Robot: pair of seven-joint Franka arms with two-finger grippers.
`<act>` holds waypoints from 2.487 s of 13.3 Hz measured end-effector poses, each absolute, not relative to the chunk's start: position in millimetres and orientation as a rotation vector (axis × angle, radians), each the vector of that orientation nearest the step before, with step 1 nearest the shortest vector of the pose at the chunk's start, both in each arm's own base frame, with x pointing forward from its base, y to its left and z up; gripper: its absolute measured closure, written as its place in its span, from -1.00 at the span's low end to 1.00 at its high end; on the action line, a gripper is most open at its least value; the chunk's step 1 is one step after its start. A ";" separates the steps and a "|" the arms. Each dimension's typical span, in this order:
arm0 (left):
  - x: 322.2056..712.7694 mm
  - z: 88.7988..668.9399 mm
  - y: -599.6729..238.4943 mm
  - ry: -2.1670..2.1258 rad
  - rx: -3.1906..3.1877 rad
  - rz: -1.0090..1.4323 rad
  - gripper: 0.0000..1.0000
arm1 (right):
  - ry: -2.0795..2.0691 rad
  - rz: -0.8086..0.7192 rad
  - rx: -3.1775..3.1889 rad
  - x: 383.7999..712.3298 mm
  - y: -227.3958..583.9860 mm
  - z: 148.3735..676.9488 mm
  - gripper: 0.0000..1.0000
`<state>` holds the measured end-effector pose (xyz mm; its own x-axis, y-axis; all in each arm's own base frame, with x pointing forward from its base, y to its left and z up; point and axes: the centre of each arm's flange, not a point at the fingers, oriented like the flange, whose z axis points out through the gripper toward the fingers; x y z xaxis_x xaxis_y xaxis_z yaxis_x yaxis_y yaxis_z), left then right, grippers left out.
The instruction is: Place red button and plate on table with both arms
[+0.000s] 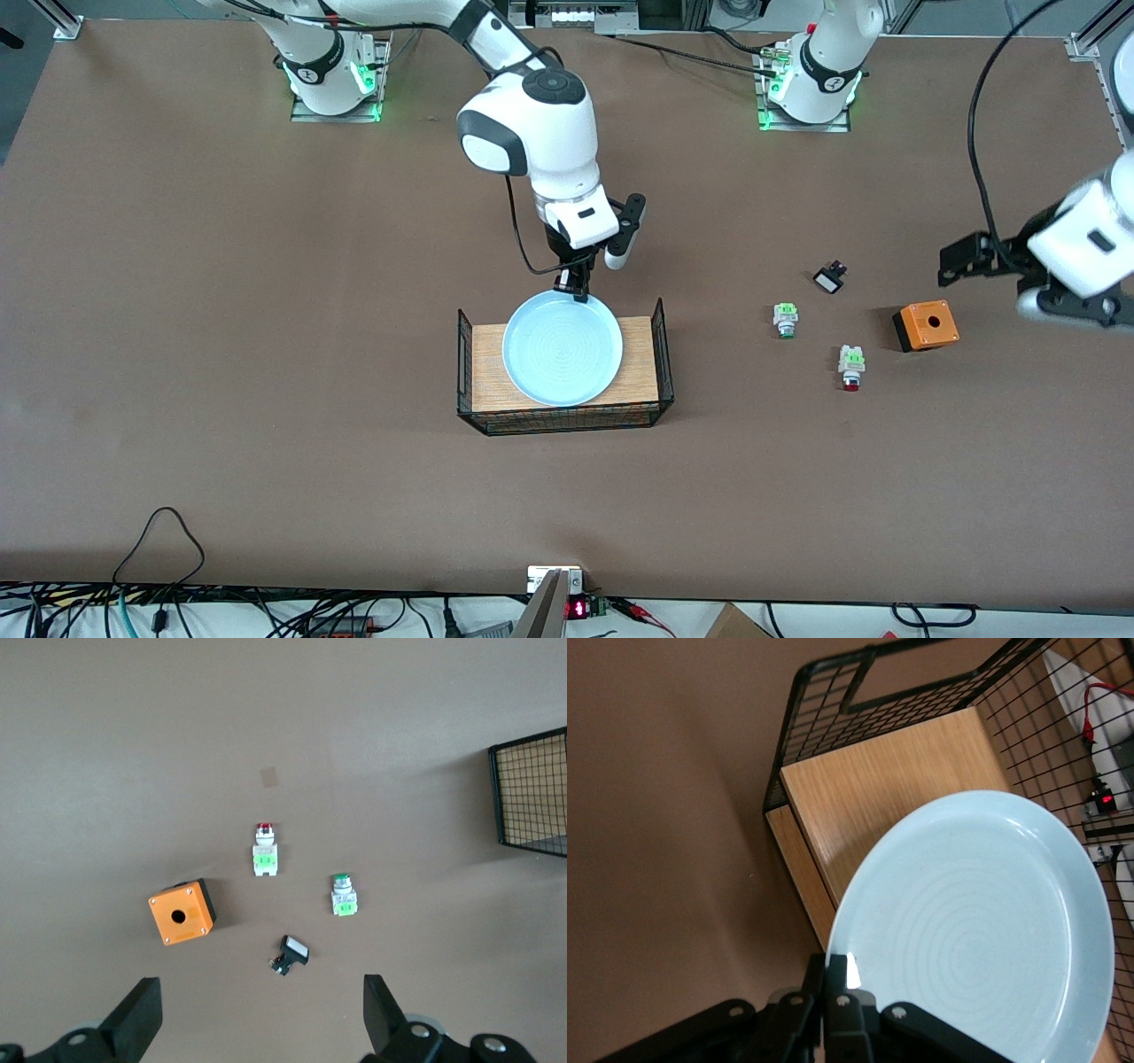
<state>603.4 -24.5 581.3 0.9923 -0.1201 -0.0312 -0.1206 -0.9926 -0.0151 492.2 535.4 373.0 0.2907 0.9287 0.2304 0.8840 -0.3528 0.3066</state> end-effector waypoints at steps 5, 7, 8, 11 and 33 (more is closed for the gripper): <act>555.2 564.4 -23.0 0.185 -3.101 -0.072 -1.00 | 1.517 0.495 2.598 462.7 523.8 465.6 0.96; 552.9 563.0 -23.9 0.188 -3.100 -0.081 -1.00 | 1.388 0.392 2.638 453.9 507.5 485.3 0.96; 553.0 563.0 -24.4 0.189 -3.100 -0.082 -1.00 | 1.327 0.334 2.647 453.1 497.4 489.4 0.96; 552.8 563.1 -28.3 0.201 -3.099 -0.082 -1.00 | 1.129 0.156 2.640 477.3 446.4 487.9 0.96; 553.1 571.0 -33.3 0.214 -3.098 -0.095 -1.00 | 0.214 -0.045 2.804 508.0 190.9 225.6 0.96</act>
<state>553.1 -33.3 571.0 0.9887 -0.1384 0.0583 -0.1363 -0.9899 -0.0386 508.0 190.9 225.6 0.9882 0.1425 -0.0558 0.1528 -0.9350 0.3202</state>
